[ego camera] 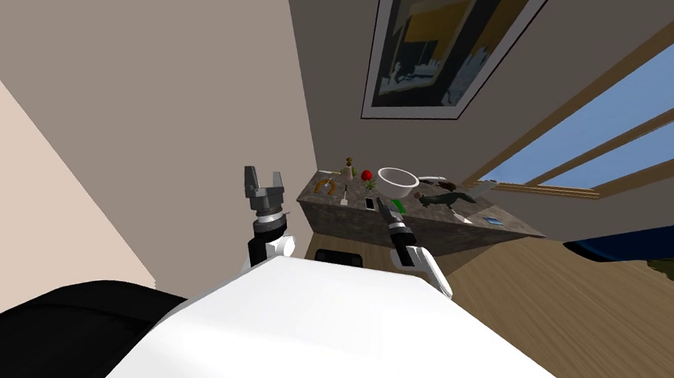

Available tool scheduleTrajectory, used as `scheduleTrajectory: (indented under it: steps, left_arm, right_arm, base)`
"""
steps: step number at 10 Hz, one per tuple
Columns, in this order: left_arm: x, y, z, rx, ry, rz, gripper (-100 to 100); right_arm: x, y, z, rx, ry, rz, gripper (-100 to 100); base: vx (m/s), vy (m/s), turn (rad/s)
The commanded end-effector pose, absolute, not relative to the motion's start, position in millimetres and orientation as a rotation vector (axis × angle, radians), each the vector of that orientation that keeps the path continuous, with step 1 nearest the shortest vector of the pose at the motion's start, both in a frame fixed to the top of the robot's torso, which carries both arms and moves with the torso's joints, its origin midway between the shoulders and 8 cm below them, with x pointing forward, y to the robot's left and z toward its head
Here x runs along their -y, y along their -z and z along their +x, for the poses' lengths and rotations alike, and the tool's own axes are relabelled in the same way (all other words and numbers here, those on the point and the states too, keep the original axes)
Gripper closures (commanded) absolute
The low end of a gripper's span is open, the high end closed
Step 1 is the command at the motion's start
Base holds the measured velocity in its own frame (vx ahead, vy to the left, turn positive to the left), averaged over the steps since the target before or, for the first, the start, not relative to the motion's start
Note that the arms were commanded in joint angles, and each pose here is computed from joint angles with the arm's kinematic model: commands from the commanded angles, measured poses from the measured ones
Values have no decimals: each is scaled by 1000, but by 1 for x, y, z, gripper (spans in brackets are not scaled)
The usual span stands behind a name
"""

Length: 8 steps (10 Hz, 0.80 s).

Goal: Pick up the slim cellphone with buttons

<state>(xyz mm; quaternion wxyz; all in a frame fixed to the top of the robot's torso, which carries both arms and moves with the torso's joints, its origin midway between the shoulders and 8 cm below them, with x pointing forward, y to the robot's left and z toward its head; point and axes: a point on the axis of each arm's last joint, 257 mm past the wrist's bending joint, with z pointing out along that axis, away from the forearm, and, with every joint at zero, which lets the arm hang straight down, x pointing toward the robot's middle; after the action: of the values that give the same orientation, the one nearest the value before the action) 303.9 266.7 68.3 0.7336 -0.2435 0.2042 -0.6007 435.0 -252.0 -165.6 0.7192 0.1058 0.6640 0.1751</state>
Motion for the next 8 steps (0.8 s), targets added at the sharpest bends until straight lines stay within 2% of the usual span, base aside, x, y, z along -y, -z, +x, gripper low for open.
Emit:
scheduleTrajectory:
  steps: [1,8]
  left_arm:
    - [-267,-68,304,-449,1321,-535,0]
    - [-267,-68,304,-449,1321,-535,0]
  right_arm:
    - [258,187,440,-1523,-292,196,-100]
    - [276,241,446,-1646,4,32,-100]
  base:
    - [-5,-23,77]
    - [-2,-22,57]
